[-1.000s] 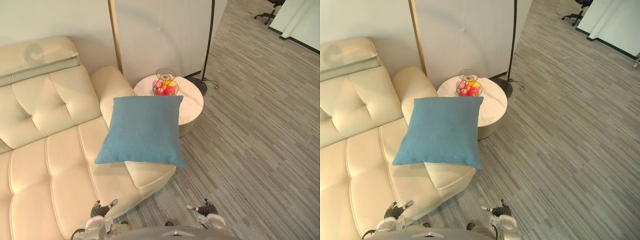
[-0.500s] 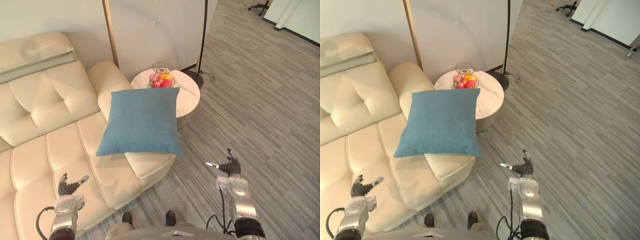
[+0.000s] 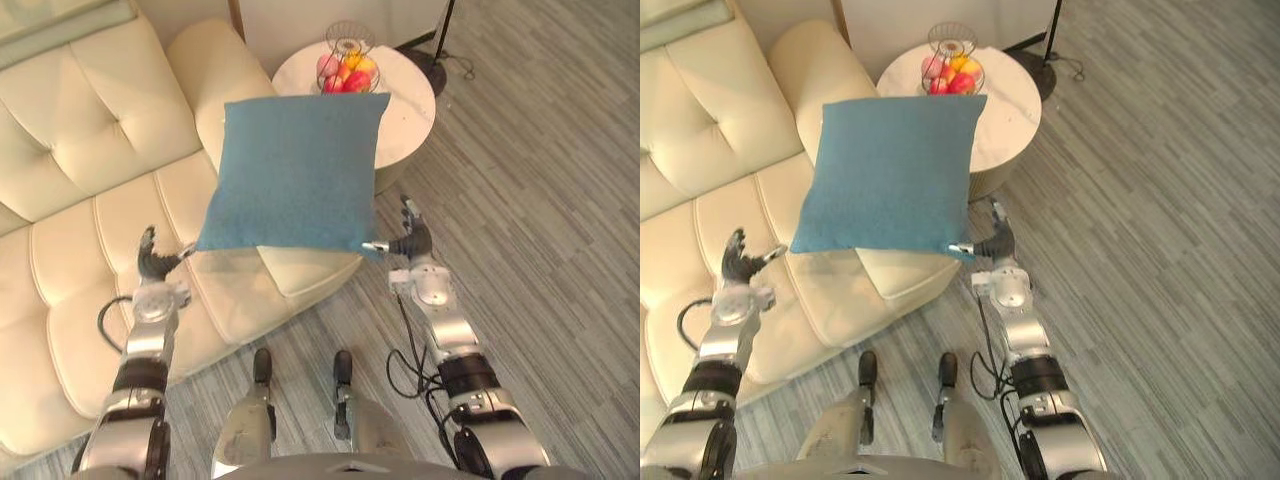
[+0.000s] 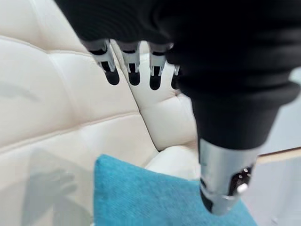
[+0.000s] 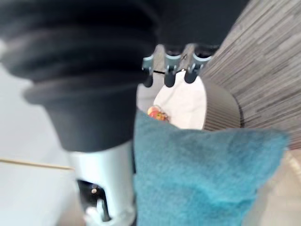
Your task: Pick up cushions and gather them together orderly.
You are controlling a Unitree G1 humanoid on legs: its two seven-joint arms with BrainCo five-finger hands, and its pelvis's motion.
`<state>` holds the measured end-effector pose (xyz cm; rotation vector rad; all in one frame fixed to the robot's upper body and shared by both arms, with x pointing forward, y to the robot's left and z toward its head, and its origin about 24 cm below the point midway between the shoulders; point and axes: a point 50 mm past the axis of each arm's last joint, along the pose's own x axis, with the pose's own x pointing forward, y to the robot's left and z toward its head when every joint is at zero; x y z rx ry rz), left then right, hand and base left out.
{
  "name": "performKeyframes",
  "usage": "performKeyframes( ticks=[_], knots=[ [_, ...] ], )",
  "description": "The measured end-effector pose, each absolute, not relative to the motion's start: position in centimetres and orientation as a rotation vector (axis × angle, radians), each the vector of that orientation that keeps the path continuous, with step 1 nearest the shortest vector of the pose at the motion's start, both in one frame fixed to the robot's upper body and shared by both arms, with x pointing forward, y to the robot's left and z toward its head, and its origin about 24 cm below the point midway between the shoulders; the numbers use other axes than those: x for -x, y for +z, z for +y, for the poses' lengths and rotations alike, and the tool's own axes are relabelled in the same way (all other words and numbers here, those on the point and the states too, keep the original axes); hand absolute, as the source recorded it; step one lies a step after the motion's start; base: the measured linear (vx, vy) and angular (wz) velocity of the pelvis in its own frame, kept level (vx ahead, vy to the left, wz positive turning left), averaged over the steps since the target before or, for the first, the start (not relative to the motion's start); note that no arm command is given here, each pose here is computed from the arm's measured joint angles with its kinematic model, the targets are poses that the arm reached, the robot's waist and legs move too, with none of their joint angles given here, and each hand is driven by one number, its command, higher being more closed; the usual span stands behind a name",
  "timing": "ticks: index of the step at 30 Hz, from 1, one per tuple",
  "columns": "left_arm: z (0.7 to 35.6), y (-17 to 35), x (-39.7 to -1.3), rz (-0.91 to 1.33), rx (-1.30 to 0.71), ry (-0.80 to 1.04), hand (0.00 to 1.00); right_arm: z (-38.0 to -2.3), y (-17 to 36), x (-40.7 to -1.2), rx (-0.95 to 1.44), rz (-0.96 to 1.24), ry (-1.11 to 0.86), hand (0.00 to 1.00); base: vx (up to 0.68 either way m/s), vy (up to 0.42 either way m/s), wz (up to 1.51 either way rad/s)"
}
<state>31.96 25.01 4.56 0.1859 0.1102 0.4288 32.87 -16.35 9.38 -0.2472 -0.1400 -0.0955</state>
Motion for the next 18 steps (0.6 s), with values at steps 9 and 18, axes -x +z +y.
performKeyframes(
  ticks=[9, 18],
  knots=[
    [21.4, 11.5, -37.0, -0.075, -0.204, 0.313, 0.0, -13.4, 16.2, -35.7, 0.201, -0.334, -0.062, 0.0, -0.07, -0.029, 0.05],
    [18.9, 15.0, -39.8, -0.106, -0.219, 0.25, 0.0, -11.8, 18.1, -37.8, 0.183, -0.317, -0.071, 0.0, 0.0, -0.008, 0.02]
  ],
)
